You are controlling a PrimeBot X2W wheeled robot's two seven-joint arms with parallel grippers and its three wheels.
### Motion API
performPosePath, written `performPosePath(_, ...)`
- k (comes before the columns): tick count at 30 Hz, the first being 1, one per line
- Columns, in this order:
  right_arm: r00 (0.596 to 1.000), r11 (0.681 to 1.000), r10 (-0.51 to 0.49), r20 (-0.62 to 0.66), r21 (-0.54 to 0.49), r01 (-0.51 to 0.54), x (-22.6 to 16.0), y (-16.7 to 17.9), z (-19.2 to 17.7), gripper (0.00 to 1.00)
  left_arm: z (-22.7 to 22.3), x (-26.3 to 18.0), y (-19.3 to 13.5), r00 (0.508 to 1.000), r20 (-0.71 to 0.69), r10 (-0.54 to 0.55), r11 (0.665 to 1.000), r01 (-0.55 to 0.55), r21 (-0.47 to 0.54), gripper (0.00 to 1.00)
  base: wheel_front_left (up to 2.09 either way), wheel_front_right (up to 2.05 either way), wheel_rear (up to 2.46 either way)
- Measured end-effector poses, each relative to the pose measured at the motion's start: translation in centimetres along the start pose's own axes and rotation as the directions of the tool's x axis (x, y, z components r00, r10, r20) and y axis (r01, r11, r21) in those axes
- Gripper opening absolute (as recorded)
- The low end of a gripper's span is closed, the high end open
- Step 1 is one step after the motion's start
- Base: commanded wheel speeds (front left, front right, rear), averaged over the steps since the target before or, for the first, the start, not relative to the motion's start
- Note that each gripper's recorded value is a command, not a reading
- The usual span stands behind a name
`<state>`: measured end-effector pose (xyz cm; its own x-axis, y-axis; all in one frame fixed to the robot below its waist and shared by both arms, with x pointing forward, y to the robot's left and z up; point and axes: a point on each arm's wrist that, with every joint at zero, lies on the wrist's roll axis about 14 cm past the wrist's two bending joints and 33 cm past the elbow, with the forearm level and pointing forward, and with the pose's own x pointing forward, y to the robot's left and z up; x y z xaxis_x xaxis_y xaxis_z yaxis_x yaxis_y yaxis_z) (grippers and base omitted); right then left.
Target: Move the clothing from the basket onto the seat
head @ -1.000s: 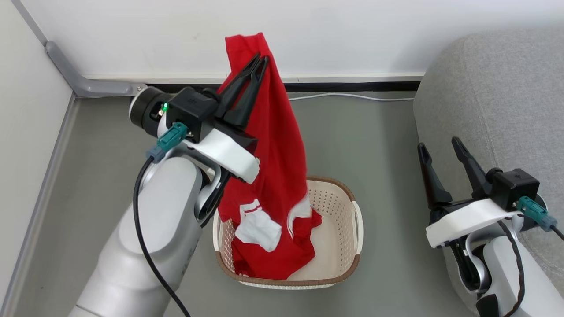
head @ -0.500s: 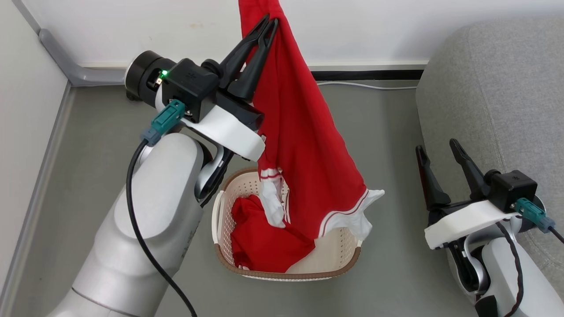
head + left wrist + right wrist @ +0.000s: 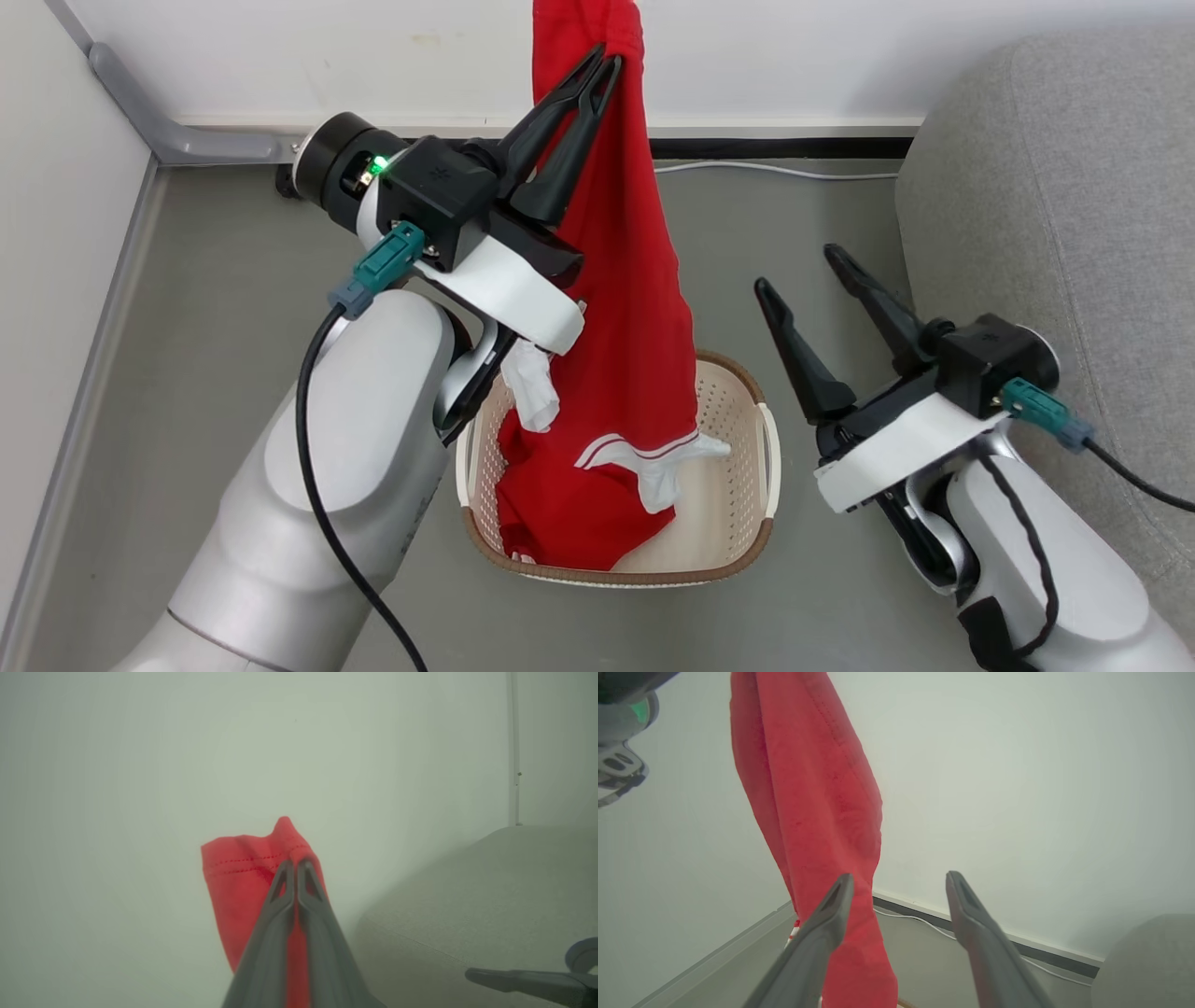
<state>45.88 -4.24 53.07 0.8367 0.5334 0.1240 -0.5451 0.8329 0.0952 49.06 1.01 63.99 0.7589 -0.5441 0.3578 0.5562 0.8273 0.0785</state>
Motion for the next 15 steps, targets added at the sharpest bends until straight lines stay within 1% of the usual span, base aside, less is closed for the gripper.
performPosePath(3,0.997,0.997,0.077,-0.004,0.004,-0.077,0.8,2.0,0.0,1.0,-0.1,-0.1,-0.2,1.0,-0.004,-0.007,1.0,0.007,0.002,0.0,0.0,0.0,0.0)
performPosePath(8,0.982,0.982,0.191,-0.014,0.008,-0.19,1.7,5.3,-0.1,1.0,0.1,-0.1,-0.4,1.0,-0.004,-0.015,1.0,0.015,0.008,0.0,0.0,0.0,0.0)
performPosePath(11,0.975,0.976,0.218,-0.03,0.002,-0.218,1.9,6.1,-0.6,1.0,0.4,-0.1,-0.5,1.0,0.004,-0.018,1.0,0.018,0.014,0.0,0.0,0.0,0.0)
performPosePath(15,0.972,0.975,0.222,-0.073,0.008,-0.222,2.0,6.3,-2.0,1.0,0.7,-0.3,-0.7,1.0,0.009,-0.021,1.0,0.021,0.005,0.0,0.0,0.0,0.0)
